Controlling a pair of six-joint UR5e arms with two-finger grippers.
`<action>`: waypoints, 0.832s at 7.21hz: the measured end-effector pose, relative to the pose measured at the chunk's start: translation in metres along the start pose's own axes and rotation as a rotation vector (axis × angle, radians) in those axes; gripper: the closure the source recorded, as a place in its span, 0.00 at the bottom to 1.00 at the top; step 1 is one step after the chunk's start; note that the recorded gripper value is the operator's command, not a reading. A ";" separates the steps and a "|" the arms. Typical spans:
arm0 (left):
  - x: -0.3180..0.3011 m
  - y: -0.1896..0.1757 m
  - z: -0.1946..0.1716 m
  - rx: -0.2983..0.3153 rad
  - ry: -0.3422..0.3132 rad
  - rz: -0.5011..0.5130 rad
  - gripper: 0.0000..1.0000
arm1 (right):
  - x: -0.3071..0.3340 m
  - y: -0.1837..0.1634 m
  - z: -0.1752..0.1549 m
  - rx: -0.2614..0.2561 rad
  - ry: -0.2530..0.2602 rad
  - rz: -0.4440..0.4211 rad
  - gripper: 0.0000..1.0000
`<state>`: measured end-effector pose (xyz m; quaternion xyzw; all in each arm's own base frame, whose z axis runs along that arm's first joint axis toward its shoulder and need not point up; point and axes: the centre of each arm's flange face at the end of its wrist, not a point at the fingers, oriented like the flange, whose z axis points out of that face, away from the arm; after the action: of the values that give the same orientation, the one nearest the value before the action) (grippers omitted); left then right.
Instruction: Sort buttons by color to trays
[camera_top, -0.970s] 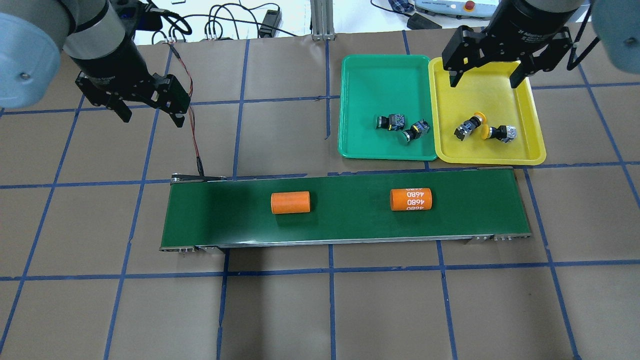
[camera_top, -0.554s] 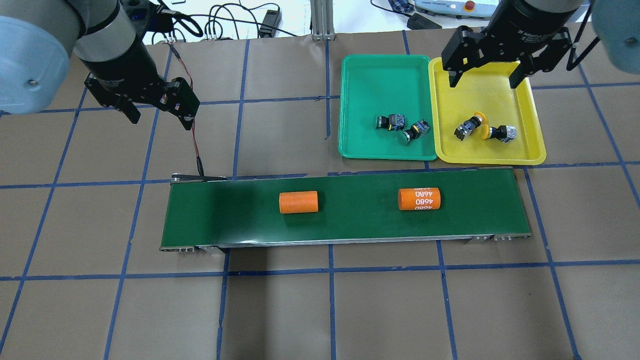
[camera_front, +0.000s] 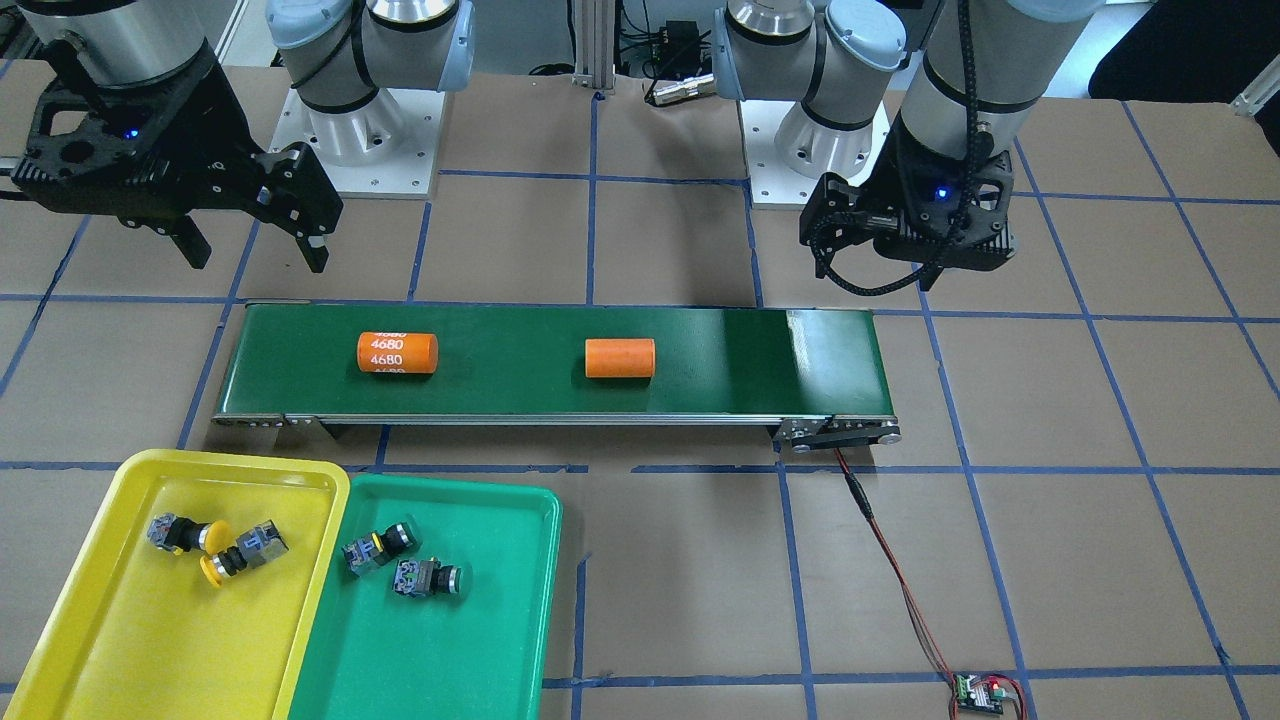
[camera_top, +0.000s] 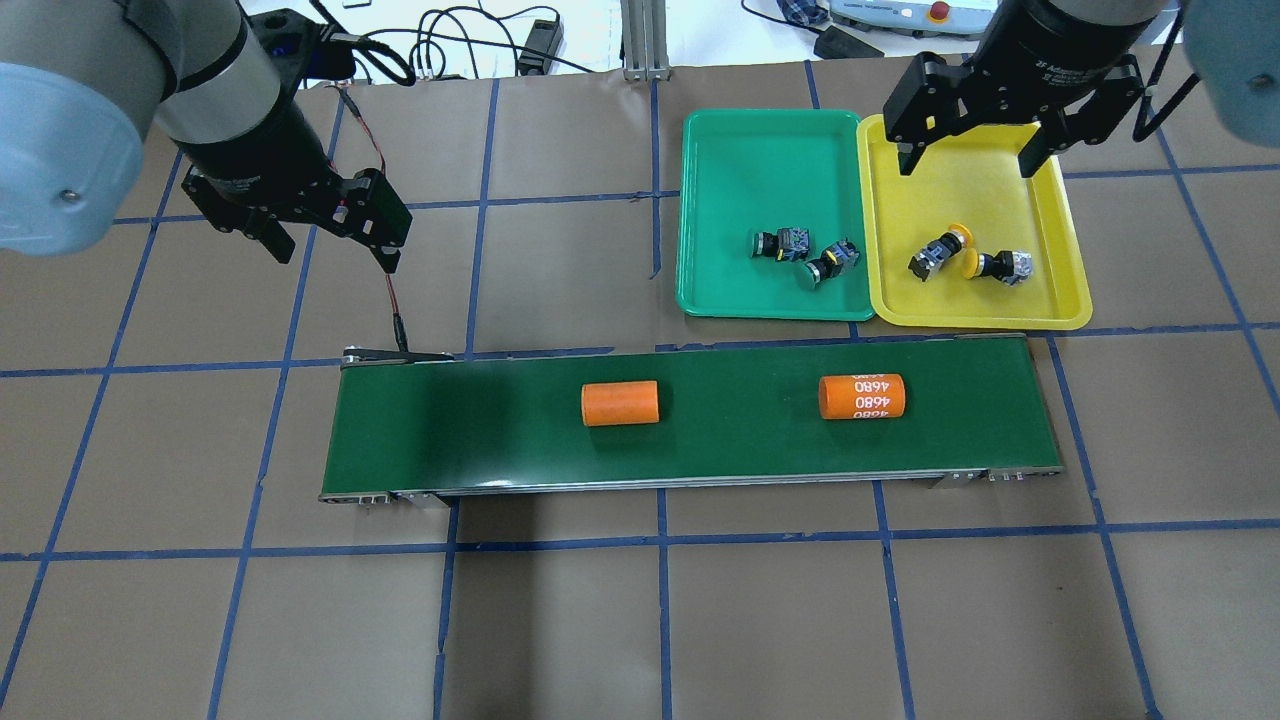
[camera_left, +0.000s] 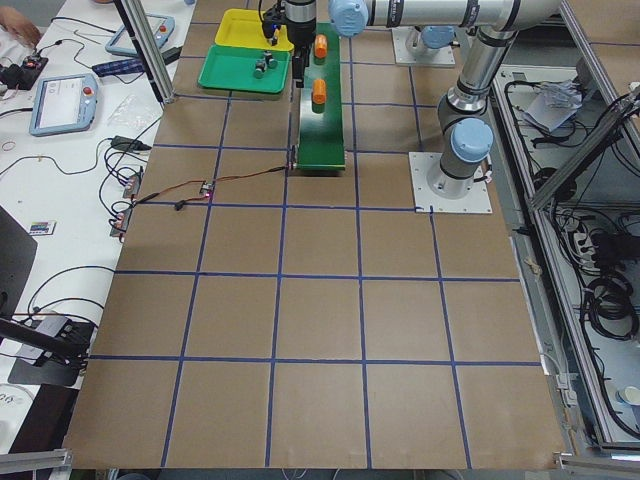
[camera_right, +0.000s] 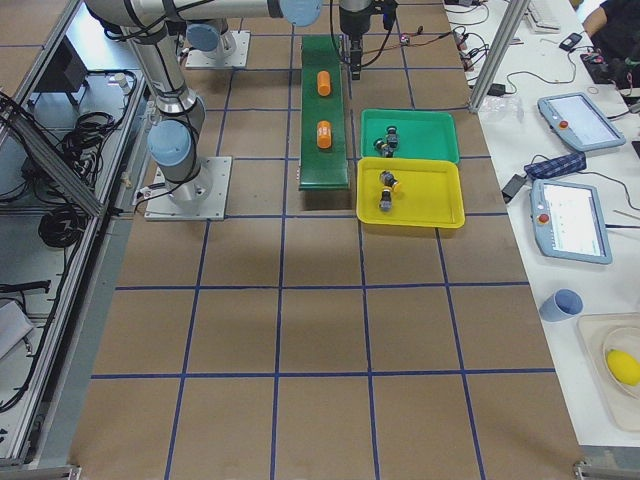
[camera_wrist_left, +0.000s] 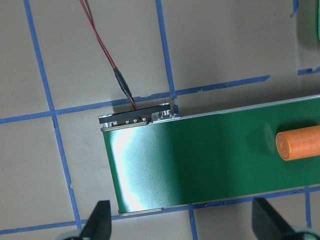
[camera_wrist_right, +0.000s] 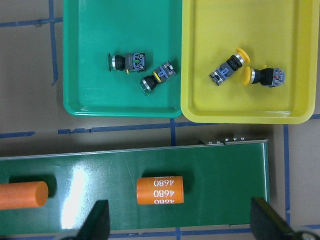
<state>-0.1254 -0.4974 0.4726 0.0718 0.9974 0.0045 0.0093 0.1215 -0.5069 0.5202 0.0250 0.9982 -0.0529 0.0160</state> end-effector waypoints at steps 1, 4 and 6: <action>0.000 -0.001 0.001 0.005 0.001 -0.023 0.00 | 0.000 0.000 0.001 -0.002 0.001 0.000 0.00; -0.004 -0.015 -0.006 0.018 0.003 -0.127 0.00 | 0.000 0.001 0.002 -0.004 -0.001 0.000 0.00; -0.003 -0.016 -0.005 0.015 0.004 -0.132 0.00 | 0.000 0.002 0.001 -0.002 -0.001 0.000 0.00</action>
<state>-0.1245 -0.5140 0.4778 0.0060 1.0000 -0.0032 0.0068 0.1219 -0.5053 0.5190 0.0247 0.9982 -0.0518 0.0166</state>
